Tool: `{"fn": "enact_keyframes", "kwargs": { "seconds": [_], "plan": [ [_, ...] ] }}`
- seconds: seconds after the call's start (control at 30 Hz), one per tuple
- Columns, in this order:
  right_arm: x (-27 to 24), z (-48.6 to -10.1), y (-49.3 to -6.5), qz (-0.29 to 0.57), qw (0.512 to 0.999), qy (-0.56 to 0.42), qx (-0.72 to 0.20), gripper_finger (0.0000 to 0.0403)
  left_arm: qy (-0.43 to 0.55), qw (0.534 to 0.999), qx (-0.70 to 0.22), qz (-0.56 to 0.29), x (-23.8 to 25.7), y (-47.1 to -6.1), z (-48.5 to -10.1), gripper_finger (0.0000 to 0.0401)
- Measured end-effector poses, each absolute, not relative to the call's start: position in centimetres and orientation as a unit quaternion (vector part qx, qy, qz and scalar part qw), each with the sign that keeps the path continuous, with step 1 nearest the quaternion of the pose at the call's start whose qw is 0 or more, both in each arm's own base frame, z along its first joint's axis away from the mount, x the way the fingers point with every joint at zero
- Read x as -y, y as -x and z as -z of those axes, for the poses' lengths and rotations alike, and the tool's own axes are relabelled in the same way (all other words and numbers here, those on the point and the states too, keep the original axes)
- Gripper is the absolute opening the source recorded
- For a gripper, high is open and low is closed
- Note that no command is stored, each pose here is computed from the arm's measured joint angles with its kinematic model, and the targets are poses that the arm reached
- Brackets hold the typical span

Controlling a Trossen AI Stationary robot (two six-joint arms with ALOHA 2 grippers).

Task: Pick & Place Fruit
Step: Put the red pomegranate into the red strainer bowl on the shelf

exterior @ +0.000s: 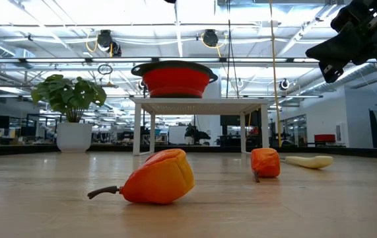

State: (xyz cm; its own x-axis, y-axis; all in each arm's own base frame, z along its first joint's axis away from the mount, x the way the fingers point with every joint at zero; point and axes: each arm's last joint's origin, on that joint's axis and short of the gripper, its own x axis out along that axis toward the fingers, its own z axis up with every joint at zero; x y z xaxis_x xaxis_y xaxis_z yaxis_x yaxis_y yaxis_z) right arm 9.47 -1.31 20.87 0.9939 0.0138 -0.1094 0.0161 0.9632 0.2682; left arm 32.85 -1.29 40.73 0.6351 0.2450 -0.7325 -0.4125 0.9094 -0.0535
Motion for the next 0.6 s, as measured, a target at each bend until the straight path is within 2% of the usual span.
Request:
{"fn": "enact_keyframes", "kwargs": {
  "seconds": [0.3,0.4,0.6],
  "plan": [
    [1.3,-20.9,-9.5,0.0,0.989,-0.136,-0.055,0.0,0.113,0.907,-0.372,-0.161,1.6,-33.2,-41.0,0.0004],
    [1.3,-20.9,-9.5,0.0,0.989,-0.136,-0.055,0.0,0.106,0.92,-0.355,-0.125,2.1,-33.6,-41.1,0.0001],
    [1.3,-20.9,-9.5,0.0,0.989,-0.136,-0.056,0.0,0.116,0.925,-0.349,-0.099,2.3,-34.2,-39.6,0.0001]
  ]
}}
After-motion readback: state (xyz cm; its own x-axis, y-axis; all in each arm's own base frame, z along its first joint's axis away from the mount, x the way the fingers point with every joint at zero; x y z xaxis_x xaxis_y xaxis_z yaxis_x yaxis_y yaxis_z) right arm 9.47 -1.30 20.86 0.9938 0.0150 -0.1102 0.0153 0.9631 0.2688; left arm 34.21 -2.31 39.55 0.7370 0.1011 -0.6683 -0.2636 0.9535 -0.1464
